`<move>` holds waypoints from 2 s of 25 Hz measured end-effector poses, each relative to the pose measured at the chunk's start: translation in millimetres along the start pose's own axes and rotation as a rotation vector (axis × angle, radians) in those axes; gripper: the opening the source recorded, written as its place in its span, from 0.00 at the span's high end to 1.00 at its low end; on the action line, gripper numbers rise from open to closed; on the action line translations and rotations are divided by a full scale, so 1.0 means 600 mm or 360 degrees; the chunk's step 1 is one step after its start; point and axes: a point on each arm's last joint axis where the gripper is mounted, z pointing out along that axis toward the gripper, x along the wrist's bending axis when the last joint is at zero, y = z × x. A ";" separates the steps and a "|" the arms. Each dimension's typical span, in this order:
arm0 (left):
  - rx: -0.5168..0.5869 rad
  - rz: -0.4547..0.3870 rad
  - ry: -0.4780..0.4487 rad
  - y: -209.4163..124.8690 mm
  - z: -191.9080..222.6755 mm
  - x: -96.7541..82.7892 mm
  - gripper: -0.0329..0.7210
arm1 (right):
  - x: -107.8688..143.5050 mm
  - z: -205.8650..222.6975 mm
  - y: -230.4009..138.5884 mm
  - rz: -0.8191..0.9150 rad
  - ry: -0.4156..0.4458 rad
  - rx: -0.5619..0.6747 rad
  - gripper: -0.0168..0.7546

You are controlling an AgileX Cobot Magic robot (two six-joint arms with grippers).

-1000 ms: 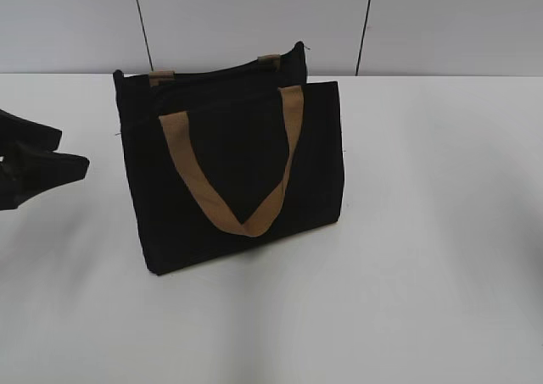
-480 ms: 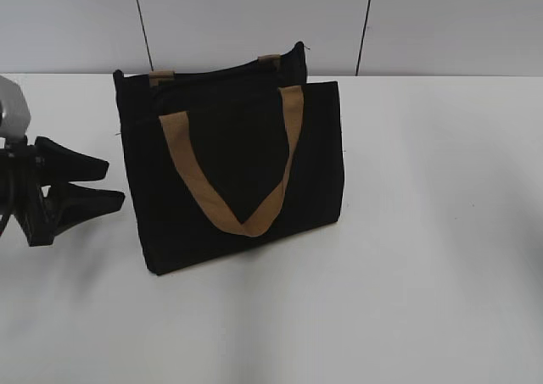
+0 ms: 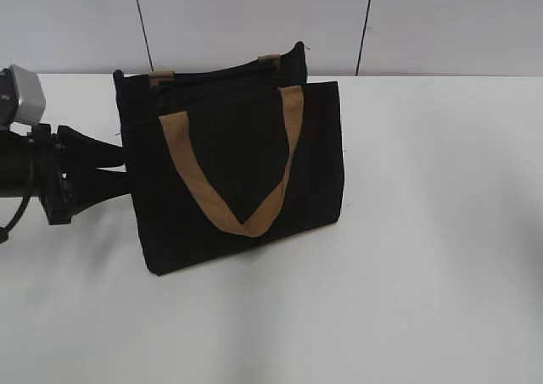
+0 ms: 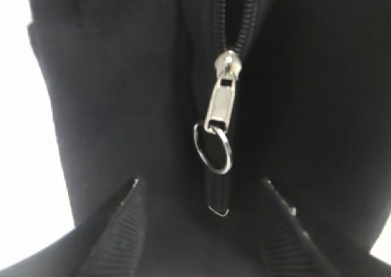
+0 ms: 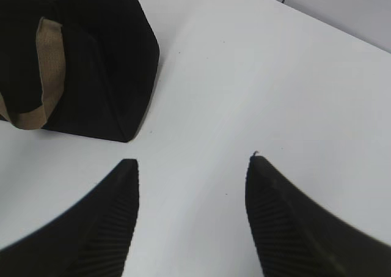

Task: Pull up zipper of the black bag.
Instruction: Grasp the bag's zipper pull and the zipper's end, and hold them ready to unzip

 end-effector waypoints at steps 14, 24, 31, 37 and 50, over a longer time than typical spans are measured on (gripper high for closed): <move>0.0060 -0.0013 -0.0083 -0.015 0.035 -0.006 0.41 | 0.002 0.000 0.003 0.0020 0.0024 -0.0025 0.43; 0.0018 -0.0054 -0.0107 -0.015 0.048 0.006 0.41 | 0.003 -0.001 0.005 0.0015 0.0038 -0.0045 0.43; 0.0092 -0.0038 -0.0143 -0.013 0.069 -0.010 0.41 | 0.003 -0.001 0.005 0.0014 0.0037 -0.0047 0.43; 0.0119 -0.0034 -0.0138 -0.015 0.071 -0.011 0.43 | 0.003 -0.001 0.005 0.0012 0.0037 -0.0048 0.43; 0.0191 -0.0184 -0.0042 -0.007 0.062 -0.004 0.91 | 0.011 0.002 0.009 -0.0013 0.0062 -0.0055 0.43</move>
